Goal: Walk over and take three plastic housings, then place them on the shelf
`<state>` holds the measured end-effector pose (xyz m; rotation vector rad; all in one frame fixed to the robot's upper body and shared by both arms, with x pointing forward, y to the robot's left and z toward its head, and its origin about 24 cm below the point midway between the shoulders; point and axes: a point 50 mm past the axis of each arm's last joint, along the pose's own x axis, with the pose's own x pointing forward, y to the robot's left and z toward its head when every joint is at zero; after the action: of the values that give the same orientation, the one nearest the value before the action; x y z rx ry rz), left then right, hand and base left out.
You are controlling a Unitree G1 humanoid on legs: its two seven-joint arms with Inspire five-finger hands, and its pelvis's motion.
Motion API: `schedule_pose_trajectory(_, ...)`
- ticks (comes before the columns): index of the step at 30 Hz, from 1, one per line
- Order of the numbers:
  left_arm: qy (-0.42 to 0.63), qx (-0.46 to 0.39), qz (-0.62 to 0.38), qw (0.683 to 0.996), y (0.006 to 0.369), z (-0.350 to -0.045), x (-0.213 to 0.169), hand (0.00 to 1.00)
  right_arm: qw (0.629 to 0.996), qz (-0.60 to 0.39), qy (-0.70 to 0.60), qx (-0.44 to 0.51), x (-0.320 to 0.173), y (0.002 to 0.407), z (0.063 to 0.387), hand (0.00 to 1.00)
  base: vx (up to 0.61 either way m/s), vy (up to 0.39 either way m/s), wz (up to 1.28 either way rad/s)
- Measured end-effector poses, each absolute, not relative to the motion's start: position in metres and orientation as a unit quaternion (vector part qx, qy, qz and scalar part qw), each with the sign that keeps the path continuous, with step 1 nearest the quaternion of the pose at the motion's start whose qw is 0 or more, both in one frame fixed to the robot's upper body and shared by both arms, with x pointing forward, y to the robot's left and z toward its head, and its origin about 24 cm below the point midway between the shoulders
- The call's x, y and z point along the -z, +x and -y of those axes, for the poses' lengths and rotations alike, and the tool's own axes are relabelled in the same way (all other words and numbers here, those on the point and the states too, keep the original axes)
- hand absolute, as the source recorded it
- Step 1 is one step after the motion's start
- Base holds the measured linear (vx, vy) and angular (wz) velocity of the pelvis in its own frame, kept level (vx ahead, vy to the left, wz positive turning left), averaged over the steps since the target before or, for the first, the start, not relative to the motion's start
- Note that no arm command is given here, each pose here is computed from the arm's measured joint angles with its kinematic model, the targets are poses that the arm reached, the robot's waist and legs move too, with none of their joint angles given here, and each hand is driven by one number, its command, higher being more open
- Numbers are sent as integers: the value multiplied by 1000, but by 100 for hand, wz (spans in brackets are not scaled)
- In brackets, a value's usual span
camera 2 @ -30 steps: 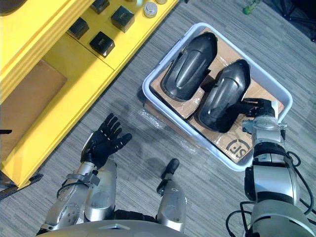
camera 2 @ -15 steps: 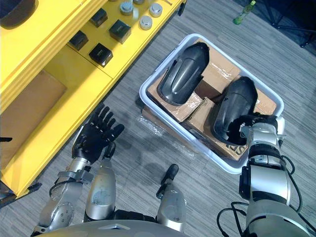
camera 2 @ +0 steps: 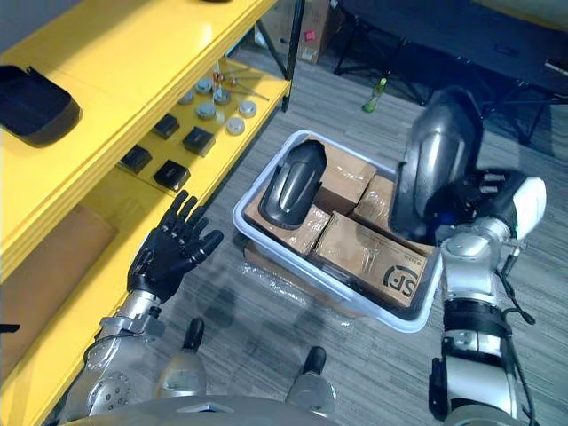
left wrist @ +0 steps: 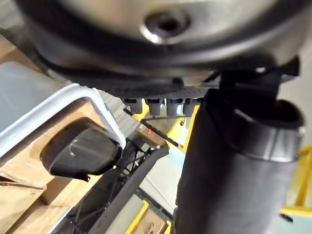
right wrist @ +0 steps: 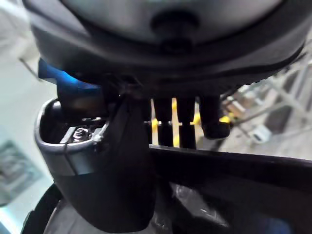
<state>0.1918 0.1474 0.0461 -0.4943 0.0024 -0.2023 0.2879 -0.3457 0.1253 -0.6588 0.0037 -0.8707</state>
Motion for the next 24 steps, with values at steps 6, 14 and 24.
schedule_pose_trajectory(6, -291, 166, -45, 941, 204, -121, -46, 100, 871, 99, -358, 322, -116, 294, 289, 0, -13, 3, -19)
schedule_pose_trajectory(14, -303, 232, -54, 923, 223, -88, -46, 100, 865, 250, -373, 223, -125, 290, 235, 0, -9, 3, -12)
schedule_pose_trajectory(24, -302, 209, -21, 930, 231, -89, -51, 100, 869, 345, -336, 110, -114, 272, 177, 0, -6, 2, -3)
